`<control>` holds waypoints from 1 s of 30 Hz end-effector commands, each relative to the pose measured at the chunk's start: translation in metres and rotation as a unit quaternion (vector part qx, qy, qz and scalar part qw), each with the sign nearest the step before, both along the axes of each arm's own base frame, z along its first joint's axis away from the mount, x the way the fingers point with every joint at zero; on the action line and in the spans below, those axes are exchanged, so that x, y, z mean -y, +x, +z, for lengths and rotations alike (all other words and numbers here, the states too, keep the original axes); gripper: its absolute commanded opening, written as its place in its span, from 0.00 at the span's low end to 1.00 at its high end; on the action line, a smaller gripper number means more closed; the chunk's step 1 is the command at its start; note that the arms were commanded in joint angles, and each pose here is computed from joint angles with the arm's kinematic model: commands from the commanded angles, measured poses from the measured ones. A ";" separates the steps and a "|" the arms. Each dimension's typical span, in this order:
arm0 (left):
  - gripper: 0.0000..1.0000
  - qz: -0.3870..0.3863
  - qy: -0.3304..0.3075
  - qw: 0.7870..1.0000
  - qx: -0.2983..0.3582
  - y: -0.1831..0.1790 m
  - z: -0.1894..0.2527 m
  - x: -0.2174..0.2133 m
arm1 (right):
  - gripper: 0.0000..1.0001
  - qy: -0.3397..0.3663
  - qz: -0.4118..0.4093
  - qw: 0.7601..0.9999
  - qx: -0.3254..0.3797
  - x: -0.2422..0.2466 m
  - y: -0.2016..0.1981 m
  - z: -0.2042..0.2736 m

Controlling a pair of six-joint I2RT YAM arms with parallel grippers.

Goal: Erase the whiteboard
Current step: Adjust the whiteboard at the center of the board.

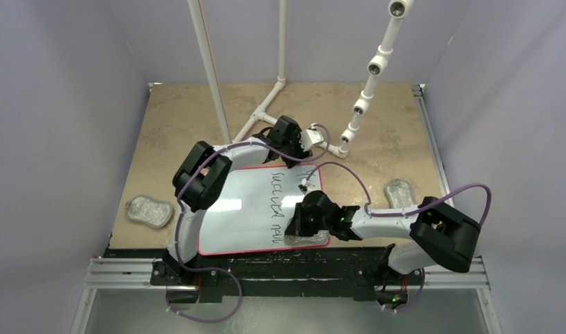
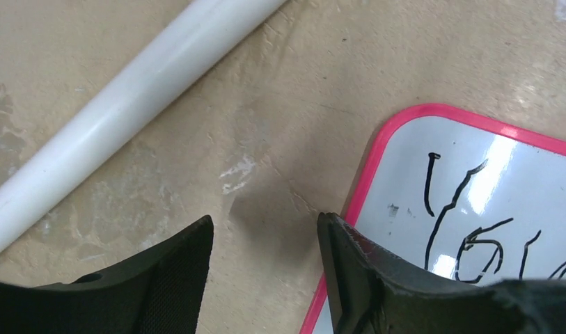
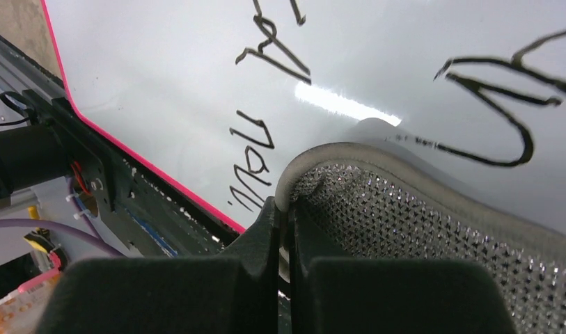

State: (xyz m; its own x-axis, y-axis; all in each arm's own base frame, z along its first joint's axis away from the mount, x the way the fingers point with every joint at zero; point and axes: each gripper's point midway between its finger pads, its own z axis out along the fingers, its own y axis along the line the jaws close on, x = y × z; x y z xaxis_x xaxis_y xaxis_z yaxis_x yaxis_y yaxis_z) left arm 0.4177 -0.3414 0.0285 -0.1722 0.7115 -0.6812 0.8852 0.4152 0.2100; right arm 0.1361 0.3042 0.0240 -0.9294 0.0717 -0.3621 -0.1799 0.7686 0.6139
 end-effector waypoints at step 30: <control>0.49 0.277 0.083 0.939 -0.188 -0.106 0.016 -0.322 | 0.00 -0.065 -0.004 0.997 0.043 0.009 0.047 0.039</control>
State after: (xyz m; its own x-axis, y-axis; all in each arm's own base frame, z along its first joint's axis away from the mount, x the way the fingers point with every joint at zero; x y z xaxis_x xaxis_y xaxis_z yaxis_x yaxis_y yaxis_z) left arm 0.3011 -0.0164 0.0563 -0.7590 0.5383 -0.3662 0.5609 0.8263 0.0521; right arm 0.1693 0.3025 0.0485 -0.9185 0.0186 -0.3950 -0.2016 0.8375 0.5080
